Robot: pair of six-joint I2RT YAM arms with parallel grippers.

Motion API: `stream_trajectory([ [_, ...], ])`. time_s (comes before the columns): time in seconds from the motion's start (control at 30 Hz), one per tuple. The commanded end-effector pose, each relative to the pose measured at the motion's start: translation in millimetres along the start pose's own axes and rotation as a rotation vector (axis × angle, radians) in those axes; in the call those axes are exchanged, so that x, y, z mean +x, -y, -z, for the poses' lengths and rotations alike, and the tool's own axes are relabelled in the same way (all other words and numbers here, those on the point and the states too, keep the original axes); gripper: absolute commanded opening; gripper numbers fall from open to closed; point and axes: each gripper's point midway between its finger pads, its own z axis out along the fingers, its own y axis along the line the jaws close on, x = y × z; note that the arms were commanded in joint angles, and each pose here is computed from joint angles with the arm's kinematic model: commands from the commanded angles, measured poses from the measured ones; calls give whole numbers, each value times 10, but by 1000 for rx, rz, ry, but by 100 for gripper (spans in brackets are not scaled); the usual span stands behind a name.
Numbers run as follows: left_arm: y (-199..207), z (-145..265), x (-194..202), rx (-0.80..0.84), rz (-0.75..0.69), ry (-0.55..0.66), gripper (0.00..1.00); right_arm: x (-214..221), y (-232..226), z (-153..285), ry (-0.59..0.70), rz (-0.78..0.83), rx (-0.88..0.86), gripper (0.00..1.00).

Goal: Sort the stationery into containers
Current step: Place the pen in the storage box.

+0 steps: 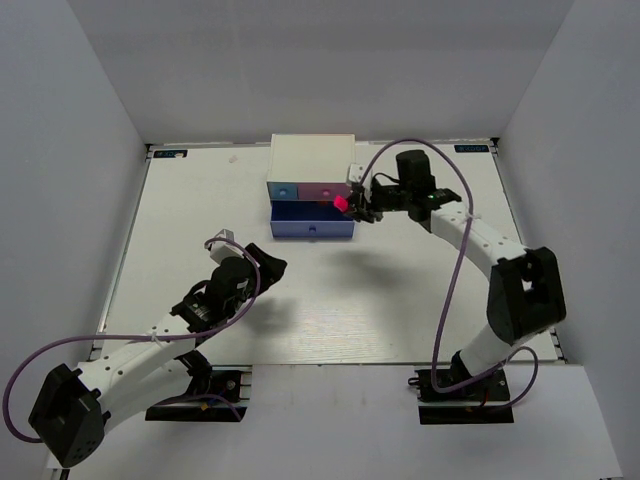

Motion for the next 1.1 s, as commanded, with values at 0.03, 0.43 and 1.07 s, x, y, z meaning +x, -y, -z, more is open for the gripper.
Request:
stream_trajectory([
  [0.03, 14, 18, 13, 1, -3, -10, 77, -473, 352, -303, 110, 295, 37, 11],
  [0.43, -91, 78, -6, -32, 7, 3, 77, -115, 566, -871, 19, 411, 58, 26],
  [1.07, -156, 96, -12, -59, 18, 10, 77, -276, 320, -693, 71, 302, 25, 34],
])
